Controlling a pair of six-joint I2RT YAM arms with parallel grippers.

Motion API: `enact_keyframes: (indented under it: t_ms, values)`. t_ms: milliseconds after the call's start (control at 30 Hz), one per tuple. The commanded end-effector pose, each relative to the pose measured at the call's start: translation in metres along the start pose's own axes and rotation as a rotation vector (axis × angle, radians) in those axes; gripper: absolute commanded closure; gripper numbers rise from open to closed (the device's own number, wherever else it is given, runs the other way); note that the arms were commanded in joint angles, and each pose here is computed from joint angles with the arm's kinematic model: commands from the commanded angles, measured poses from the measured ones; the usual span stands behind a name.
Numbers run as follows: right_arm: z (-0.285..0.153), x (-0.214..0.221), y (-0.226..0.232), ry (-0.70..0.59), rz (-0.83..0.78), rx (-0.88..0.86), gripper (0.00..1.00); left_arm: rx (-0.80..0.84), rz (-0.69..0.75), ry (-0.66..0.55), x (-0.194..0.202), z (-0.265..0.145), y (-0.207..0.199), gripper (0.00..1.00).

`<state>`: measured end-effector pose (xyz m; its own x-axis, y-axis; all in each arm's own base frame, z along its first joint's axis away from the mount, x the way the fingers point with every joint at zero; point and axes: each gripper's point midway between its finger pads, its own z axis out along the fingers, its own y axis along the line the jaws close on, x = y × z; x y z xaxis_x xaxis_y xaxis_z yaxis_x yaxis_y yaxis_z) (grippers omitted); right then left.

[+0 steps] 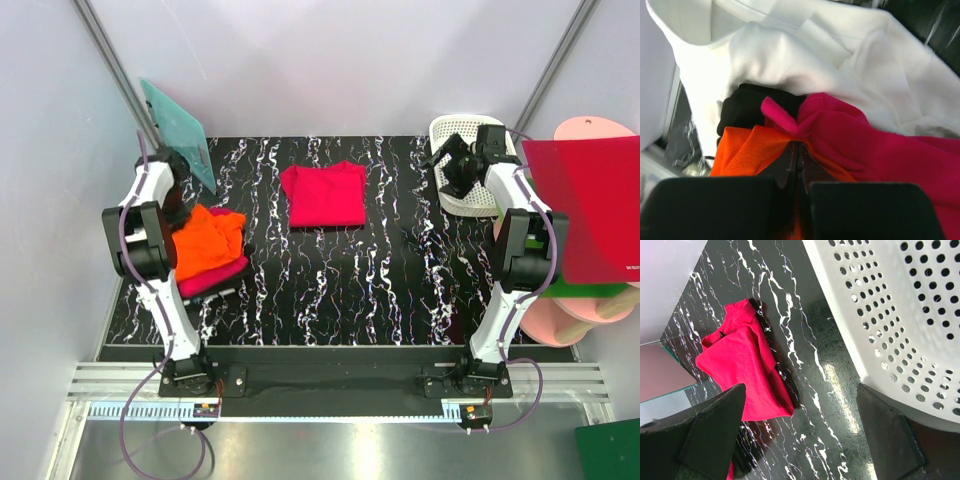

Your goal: Fold and stack the t-shirts

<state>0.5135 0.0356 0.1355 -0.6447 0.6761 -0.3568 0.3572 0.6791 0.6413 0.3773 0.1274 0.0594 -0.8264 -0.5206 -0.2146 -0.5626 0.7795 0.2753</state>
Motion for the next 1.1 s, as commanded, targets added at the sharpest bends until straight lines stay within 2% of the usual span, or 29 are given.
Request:
enact_keyframes:
  t_ms: [0,167,233,300,333,400,433,567,667,733,867,1000,1067]
  values:
    - [-0.007,-0.011,0.009,-0.03,-0.026,-0.024,0.0,-0.07,0.11,0.301,0.102,0.01,0.006,1.0]
    - [-0.006,-0.01,0.012,-0.022,-0.02,-0.039,0.0,-0.043,0.058,0.179,0.085,-0.013,0.011,1.0]
    - [-0.008,-0.011,0.015,-0.026,-0.022,-0.048,0.0,0.027,0.011,0.074,0.065,-0.036,0.008,0.93]
    - [-0.009,-0.011,0.018,-0.025,-0.017,-0.057,0.0,0.119,-0.025,0.0,0.052,-0.059,0.0,0.55]
    - [-0.01,-0.01,0.018,-0.023,-0.014,-0.059,0.0,0.177,-0.058,-0.081,0.041,-0.08,-0.001,0.37]
    - [-0.009,-0.008,0.019,-0.021,-0.011,-0.065,0.0,0.255,-0.099,-0.137,0.036,-0.1,-0.005,0.02]
    - [-0.009,-0.007,0.019,-0.014,-0.003,-0.068,0.0,0.31,-0.12,-0.203,0.029,-0.118,-0.006,0.01]
    - [0.0,0.009,0.034,0.022,-0.041,-0.093,0.0,0.506,-0.128,-0.287,0.028,-0.156,-0.027,0.01]
    - [0.004,0.025,0.056,0.047,-0.104,-0.121,0.0,0.632,-0.095,-0.36,0.027,-0.189,-0.047,0.01]
    - [0.011,0.052,0.085,0.09,-0.169,-0.155,0.0,0.706,-0.068,-0.387,0.028,-0.205,-0.063,0.01]
    - [0.026,0.093,0.105,0.187,-0.254,-0.155,0.0,0.912,0.012,-0.294,0.042,-0.227,-0.12,0.01]
    - [0.042,0.117,0.104,0.253,-0.254,-0.143,0.0,0.952,0.094,-0.17,0.057,-0.208,-0.182,0.01]
    - [0.048,0.123,0.098,0.27,-0.257,-0.131,0.0,1.031,0.093,-0.127,0.057,-0.213,-0.209,0.01]
